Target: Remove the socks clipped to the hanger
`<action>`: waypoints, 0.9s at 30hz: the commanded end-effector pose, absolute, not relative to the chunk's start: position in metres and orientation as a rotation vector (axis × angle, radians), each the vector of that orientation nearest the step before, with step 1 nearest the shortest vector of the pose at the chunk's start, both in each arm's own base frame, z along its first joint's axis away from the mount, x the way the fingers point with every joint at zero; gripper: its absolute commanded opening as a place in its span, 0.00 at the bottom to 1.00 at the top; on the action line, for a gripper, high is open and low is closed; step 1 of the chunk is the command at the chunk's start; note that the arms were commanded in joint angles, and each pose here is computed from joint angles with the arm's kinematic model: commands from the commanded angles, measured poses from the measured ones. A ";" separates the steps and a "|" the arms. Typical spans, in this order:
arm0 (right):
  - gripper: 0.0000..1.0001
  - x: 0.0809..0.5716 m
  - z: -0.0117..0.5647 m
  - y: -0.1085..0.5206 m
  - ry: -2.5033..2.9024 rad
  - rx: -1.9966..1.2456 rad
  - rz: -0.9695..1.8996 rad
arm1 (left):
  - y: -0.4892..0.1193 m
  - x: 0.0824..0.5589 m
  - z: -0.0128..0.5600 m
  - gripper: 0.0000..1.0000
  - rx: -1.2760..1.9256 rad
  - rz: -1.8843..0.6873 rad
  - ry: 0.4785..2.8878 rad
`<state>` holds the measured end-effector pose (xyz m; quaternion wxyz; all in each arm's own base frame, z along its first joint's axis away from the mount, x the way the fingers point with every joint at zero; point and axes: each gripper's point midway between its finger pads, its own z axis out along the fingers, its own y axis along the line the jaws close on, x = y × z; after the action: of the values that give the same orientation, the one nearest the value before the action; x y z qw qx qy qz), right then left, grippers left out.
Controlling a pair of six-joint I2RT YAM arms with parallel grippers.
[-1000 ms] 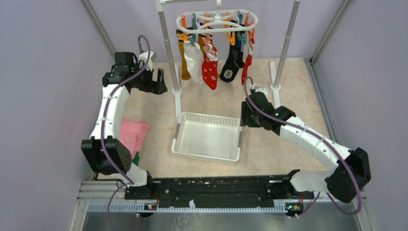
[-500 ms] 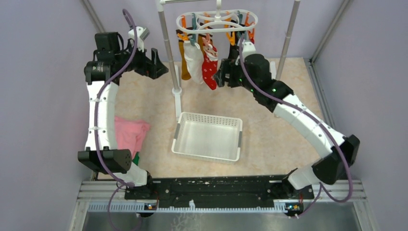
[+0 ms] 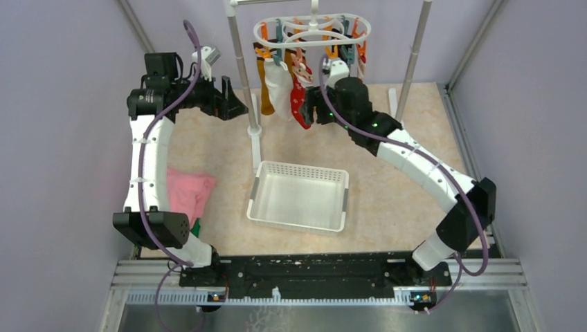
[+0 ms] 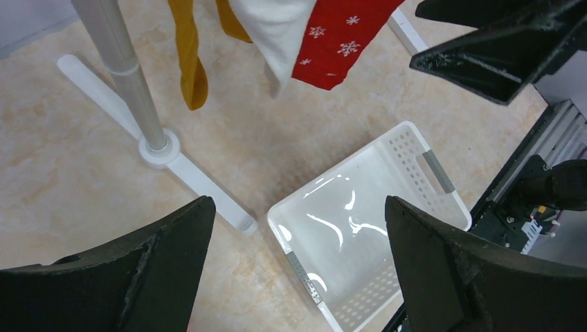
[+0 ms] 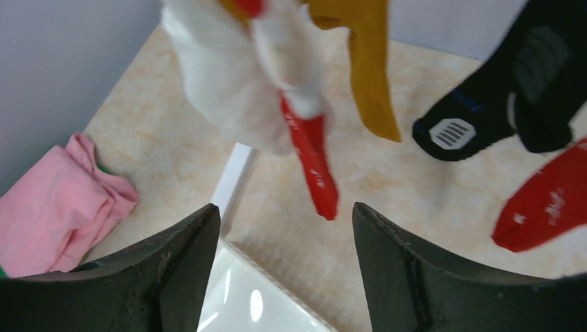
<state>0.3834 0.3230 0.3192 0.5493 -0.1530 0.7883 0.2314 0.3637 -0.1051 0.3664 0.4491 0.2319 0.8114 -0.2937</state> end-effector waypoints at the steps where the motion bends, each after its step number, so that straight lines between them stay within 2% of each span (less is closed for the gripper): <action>1: 0.69 0.373 0.371 0.299 1.711 -0.370 0.611 | -0.128 0.341 0.402 0.99 0.686 -0.787 1.859; 6: 0.66 0.381 0.382 0.288 1.662 -0.359 0.620 | -0.179 0.326 0.415 0.99 0.847 -0.784 1.797; 9: 0.60 0.391 0.389 0.299 1.624 -0.387 0.650 | -0.194 0.323 0.420 0.99 0.869 -0.819 1.787; 13: 0.42 0.406 0.397 0.311 1.596 -0.399 0.655 | -0.206 0.324 0.430 0.99 0.869 -0.897 1.758; 18: 0.10 0.411 0.402 0.322 1.579 -0.410 0.693 | -0.225 0.329 0.445 0.99 0.849 -0.992 1.688; 20: 0.01 0.408 0.404 0.321 1.572 -0.394 0.708 | -0.233 0.334 0.454 0.99 0.822 -1.021 1.654; 27: 0.00 0.390 0.397 0.322 1.571 -0.388 0.798 | -0.250 0.358 0.472 0.99 0.750 -1.085 1.584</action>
<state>0.4036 0.3260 0.3650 0.5999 -0.1757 0.7183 0.3055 0.3497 -0.2361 0.4465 0.4906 0.3152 0.6945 -0.4214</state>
